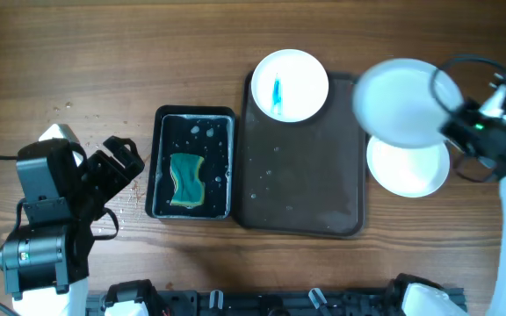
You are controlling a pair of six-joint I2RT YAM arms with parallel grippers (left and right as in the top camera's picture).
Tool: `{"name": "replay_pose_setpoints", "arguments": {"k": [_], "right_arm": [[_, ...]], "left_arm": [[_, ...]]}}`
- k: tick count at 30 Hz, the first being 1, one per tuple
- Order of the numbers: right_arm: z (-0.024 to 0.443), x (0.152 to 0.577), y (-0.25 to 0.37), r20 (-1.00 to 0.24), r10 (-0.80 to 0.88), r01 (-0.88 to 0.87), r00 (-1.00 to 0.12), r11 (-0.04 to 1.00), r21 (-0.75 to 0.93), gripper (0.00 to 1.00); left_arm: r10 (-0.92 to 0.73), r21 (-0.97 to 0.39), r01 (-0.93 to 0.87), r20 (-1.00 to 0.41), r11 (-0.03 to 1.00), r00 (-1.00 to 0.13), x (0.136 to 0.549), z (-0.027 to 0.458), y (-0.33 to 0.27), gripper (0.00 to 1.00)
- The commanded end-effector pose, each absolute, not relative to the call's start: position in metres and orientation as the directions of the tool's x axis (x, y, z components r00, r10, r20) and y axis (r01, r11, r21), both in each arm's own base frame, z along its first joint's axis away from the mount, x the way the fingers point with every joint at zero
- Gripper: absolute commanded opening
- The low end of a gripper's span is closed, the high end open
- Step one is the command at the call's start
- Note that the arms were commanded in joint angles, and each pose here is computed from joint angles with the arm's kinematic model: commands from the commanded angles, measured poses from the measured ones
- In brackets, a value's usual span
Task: Clean dirty plates on tray and stack at the side
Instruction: 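Carry the plate with the right gripper and set it at the right side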
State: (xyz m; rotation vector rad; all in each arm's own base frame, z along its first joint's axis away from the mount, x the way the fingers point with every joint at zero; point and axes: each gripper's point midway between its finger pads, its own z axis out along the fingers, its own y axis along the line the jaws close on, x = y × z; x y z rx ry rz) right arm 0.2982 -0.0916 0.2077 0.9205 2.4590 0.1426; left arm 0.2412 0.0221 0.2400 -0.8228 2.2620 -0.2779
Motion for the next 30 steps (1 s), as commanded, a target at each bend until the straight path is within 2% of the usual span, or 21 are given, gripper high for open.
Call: {"name": "replay_pose_setpoints", "arguments": {"k": [1,5,9,10,11,13,14,16,18,21,25,30], "right_arm": [[0.152,0.28,-0.12,-0.289,0.706,0.671,-0.647,0.707,0.226,0.04],[0.088,0.264,-0.131,-0.137,0.749,0.734,-0.649,0.663,0.148,0.04],[0.059,0.256,-0.131,-0.052,0.753,0.747,-0.656,0.658,0.092,0.04],[0.058,0.257,-0.131,-0.054,0.743,0.738,-0.667,0.669,0.09,0.16],[0.063,0.261,-0.129,-0.063,0.727,0.718,-0.684,0.686,0.118,0.44],[0.079,0.272,-0.12,-0.091,0.697,0.675,-0.711,0.713,0.191,0.57],[0.098,0.284,-0.109,-0.144,0.646,0.6,-0.749,0.755,0.265,0.65],[0.146,0.306,-0.08,-0.285,0.555,0.435,-0.781,0.812,0.389,0.64],[0.186,0.318,-0.044,-0.399,0.469,0.262,-0.788,0.842,0.473,0.58],[0.23,0.318,0.012,-0.537,0.326,0.022,-0.778,0.868,0.496,0.56],[0.225,0.315,0.05,-0.598,0.129,-0.107,-0.791,0.933,0.342,0.54],[0.166,0.355,0.071,-0.62,-0.001,-0.136,-0.785,0.976,0.171,0.53]], "left_arm": [[-0.642,-0.426,-0.482,-0.547,0.766,-0.537,0.242,0.245,0.023,1.0],[-0.642,-0.426,-0.482,-0.547,0.766,-0.537,0.242,0.245,0.023,1.0],[-0.642,-0.426,-0.482,-0.547,0.766,-0.537,0.242,0.245,0.023,1.0],[-0.642,-0.426,-0.482,-0.547,0.766,-0.537,0.242,0.245,0.023,1.0],[-0.642,-0.426,-0.482,-0.547,0.766,-0.537,0.242,0.245,0.023,1.0],[-0.642,-0.426,-0.482,-0.547,0.766,-0.537,0.242,0.245,0.023,1.0],[-0.642,-0.426,-0.482,-0.547,0.766,-0.537,0.242,0.245,0.023,1.0],[-0.642,-0.426,-0.482,-0.547,0.766,-0.537,0.242,0.245,0.023,1.0],[-0.642,-0.426,-0.482,-0.547,0.766,-0.537,0.242,0.245,0.023,1.0],[-0.642,-0.426,-0.482,-0.547,0.766,-0.537,0.242,0.245,0.023,1.0],[-0.642,-0.426,-0.482,-0.547,0.766,-0.537,0.242,0.245,0.023,1.0],[-0.642,-0.426,-0.482,-0.547,0.766,-0.537,0.242,0.245,0.023,1.0]]}}
